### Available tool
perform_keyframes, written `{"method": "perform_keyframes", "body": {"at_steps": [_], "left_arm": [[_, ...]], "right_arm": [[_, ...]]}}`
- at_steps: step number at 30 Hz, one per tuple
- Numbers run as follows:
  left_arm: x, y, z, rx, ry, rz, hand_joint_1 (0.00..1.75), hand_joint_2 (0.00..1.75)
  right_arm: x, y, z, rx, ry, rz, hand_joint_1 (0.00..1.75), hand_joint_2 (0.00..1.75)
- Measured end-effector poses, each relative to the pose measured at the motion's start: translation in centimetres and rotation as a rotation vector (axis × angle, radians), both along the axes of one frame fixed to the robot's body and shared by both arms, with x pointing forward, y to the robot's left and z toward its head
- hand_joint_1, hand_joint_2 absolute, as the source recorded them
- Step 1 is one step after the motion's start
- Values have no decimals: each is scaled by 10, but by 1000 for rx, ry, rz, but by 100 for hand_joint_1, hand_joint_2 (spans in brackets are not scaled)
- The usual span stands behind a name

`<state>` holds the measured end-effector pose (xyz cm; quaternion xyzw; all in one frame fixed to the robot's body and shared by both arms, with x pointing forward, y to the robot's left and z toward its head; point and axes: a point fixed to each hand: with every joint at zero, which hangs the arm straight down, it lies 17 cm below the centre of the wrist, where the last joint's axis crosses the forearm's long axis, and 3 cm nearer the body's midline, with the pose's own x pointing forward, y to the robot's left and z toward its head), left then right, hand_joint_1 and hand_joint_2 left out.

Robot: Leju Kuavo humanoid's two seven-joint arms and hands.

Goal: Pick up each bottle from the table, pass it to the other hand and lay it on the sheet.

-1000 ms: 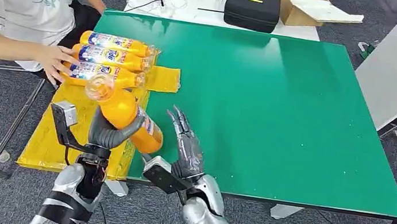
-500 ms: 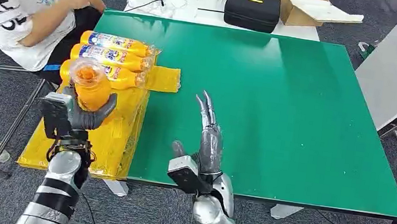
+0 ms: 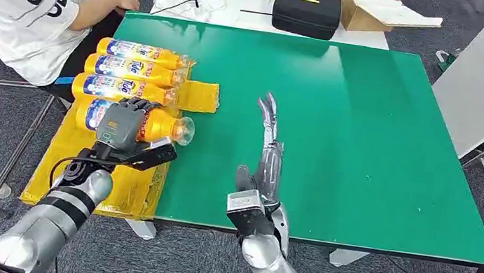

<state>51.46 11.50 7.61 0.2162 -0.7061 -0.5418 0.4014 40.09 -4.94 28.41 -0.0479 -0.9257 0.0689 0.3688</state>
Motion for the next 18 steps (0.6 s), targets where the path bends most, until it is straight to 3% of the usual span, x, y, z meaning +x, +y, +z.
{"method": "perform_keyframes", "body": {"at_steps": [12,13,18], "left_arm": [[-7,30,-57,102,228,19,175,175],[-7,33,-60,107,246,25,175,175],[-4,45,-70,146,309,54,175,175]], "right_arm": [[-2,7,-2,-7,8,44,0,0],[-2,7,-3,-8,9,47,0,175],[-2,12,-7,-12,24,70,0,175]]}}
